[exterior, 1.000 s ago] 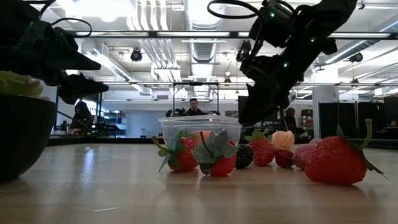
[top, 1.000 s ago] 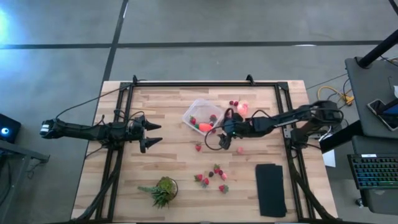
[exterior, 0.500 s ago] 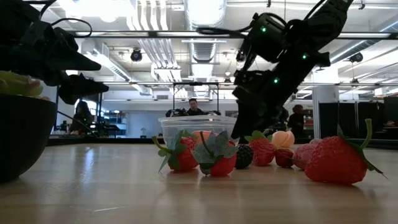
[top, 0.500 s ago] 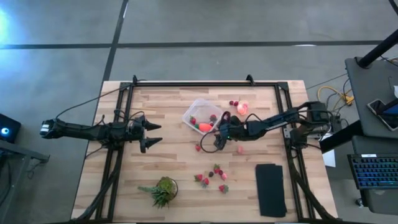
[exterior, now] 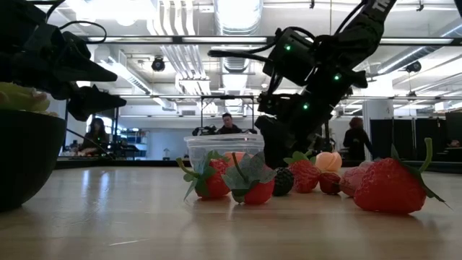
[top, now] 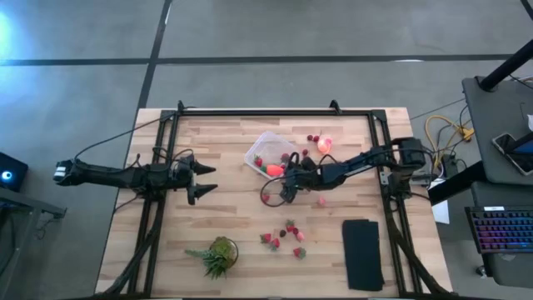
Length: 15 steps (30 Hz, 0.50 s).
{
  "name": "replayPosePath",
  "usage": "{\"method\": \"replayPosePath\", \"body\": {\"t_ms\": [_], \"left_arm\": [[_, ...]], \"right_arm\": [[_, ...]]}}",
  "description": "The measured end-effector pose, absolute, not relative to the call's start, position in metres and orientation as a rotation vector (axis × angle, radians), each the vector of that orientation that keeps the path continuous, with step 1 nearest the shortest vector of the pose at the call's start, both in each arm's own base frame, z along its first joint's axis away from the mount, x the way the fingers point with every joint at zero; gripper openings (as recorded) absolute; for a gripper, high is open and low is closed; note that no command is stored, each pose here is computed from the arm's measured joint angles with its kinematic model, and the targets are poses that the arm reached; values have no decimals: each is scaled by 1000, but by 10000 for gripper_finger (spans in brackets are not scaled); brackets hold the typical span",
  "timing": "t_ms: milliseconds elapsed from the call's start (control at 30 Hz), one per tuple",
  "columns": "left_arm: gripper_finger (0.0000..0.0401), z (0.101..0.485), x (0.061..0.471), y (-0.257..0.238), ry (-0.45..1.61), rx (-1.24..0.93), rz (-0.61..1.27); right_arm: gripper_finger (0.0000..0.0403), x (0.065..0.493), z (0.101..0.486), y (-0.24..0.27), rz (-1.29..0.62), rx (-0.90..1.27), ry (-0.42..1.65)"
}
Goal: Pick and placing Produce into tupperware
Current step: Put the red cherry into the transparent bin
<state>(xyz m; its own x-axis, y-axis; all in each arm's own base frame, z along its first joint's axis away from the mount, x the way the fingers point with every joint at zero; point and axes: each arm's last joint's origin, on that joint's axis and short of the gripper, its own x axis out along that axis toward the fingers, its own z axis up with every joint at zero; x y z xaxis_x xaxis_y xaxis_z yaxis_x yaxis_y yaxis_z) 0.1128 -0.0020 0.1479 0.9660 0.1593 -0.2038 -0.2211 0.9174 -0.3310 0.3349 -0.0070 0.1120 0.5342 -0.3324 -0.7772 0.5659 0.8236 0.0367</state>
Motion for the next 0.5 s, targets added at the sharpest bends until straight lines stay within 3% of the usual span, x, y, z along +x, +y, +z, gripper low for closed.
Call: {"method": "replayPosePath", "body": {"t_ms": [500], "left_arm": [[338, 148, 113, -2, 174, -360, 196]], "right_arm": [[184, 337, 112, -14, -543, 265, 865]]}}
